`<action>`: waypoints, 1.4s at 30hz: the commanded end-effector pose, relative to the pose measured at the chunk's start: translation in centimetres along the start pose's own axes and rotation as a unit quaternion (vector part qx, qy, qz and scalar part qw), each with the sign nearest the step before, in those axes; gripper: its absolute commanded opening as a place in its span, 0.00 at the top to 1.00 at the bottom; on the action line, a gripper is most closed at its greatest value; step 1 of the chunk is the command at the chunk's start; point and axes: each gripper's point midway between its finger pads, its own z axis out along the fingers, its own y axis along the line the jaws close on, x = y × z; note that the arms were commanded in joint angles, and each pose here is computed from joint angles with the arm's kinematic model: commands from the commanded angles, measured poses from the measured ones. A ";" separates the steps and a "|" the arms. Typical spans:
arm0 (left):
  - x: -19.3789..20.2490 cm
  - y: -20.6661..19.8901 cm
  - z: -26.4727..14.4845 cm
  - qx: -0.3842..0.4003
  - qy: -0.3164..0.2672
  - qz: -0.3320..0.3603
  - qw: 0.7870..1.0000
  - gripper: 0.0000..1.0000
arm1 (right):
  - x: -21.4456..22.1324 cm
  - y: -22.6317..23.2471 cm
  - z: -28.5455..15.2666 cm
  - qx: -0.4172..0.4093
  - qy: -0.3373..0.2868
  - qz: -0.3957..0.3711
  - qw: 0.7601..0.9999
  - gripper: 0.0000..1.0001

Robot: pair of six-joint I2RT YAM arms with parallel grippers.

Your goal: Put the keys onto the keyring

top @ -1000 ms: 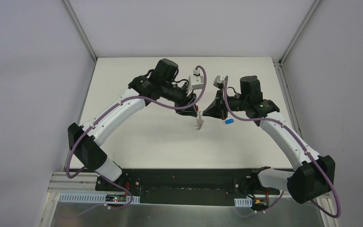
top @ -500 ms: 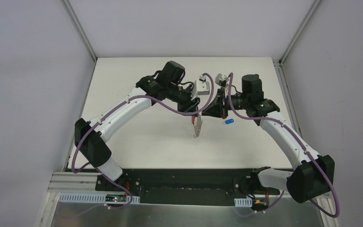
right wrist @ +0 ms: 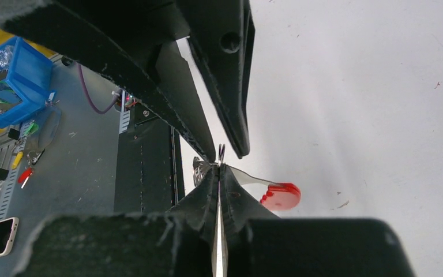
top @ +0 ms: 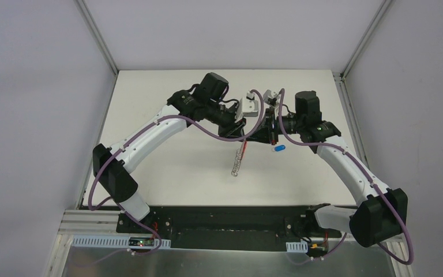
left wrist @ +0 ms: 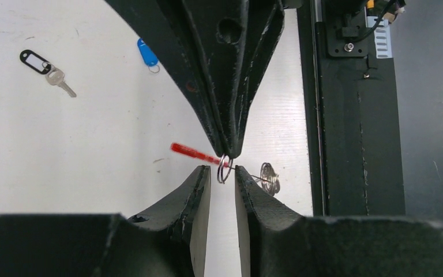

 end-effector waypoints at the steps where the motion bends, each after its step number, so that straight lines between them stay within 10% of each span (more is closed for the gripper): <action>1: -1.8 -1.0 -0.1 0.025 -0.017 0.023 0.999 0.79 | -0.7 0.3 0.0 -0.018 -0.012 -0.017 1.000 1.00; 9: -2.2 -1.1 0.0 0.028 -0.016 0.018 0.999 1.00 | -0.5 0.0 0.0 -0.011 -0.011 -0.014 1.000 1.00; 19: -1.7 -1.4 0.0 0.031 -0.008 -0.011 0.999 1.00 | -1.6 0.1 -0.6 -0.004 -0.030 -0.007 1.000 1.00; 28: -4.9 -2.3 -1.3 0.041 -0.111 -0.135 0.984 1.00 | -2.7 0.1 -2.7 0.031 -0.077 -0.021 0.996 0.74; 42: -7.2 -1.9 -1.9 0.069 -0.212 -0.225 0.948 1.00 | -1.4 1.4 -3.2 -0.012 -0.079 -0.034 0.996 0.72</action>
